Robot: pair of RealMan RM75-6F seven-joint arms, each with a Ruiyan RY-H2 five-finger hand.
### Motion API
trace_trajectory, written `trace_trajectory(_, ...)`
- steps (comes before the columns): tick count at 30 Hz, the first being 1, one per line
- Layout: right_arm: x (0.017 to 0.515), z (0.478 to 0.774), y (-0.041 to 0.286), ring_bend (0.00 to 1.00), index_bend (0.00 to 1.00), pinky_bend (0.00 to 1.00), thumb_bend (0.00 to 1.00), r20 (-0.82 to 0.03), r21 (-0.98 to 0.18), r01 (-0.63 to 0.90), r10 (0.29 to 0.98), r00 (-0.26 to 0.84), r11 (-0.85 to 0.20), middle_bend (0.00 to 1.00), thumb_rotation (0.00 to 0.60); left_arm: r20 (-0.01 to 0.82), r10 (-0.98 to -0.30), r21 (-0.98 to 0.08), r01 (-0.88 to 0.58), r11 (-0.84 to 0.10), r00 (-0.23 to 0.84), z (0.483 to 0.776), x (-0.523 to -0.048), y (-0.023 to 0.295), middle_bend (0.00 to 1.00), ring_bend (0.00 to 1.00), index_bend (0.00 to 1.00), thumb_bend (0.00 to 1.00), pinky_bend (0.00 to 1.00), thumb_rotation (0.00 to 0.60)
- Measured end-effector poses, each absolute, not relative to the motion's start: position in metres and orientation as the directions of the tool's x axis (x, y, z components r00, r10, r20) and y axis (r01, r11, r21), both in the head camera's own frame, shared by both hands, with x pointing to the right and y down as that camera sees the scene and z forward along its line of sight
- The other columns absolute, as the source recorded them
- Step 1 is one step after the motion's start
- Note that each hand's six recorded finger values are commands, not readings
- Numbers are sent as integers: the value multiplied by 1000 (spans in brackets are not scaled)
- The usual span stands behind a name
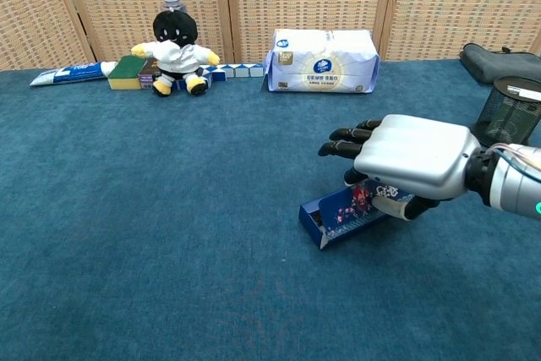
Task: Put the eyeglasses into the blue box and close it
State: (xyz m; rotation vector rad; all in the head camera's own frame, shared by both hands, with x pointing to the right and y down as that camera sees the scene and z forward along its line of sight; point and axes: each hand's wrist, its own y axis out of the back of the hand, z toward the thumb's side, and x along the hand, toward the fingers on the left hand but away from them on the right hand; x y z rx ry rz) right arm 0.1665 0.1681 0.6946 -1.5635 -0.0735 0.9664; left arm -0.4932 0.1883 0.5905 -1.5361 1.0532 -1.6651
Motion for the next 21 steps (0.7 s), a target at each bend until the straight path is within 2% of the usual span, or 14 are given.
trace_trajectory(7, 163, 696, 165, 25, 670, 167, 618, -526, -846, -466, 554, 646, -260, 90, 600, 485, -866, -874, -68, -481, -120, 590, -493, 188, 0, 0, 0, 0, 0, 600)
trace_trajectory(10, 161, 696, 164, 30, 568, 167, 512, -523, -847, -464, 556, 646, -259, 90, 600, 486, -866, -874, -68, -481, -120, 590, -493, 188, 0, 0, 0, 0, 0, 600)
trace_trajectory(12, 159, 696, 164, 40, 465, 167, 403, -517, -851, -460, 561, 647, -254, 90, 600, 486, -865, -874, -69, -482, -120, 591, -493, 188, 0, 0, 0, 0, 0, 600)
trace_trajectory(15, 154, 697, 163, 51, 363, 167, 308, -497, -862, -446, 574, 651, -241, 85, 600, 486, -866, -874, -69, -481, -119, 590, -493, 188, 0, 0, 0, 0, 0, 600)
trace_trajectory(17, 151, 697, 163, 51, 313, 167, 265, -484, -869, -436, 582, 654, -234, 71, 600, 486, -866, -874, -70, -481, -120, 590, -493, 188, 0, 0, 0, 0, 0, 600)
trace_trajectory(21, 145, 698, 162, 53, 239, 167, 258, -454, -885, -413, 598, 660, -216, 37, 600, 486, -865, -874, -70, -481, -121, 590, -494, 188, 0, 0, 0, 0, 0, 600)
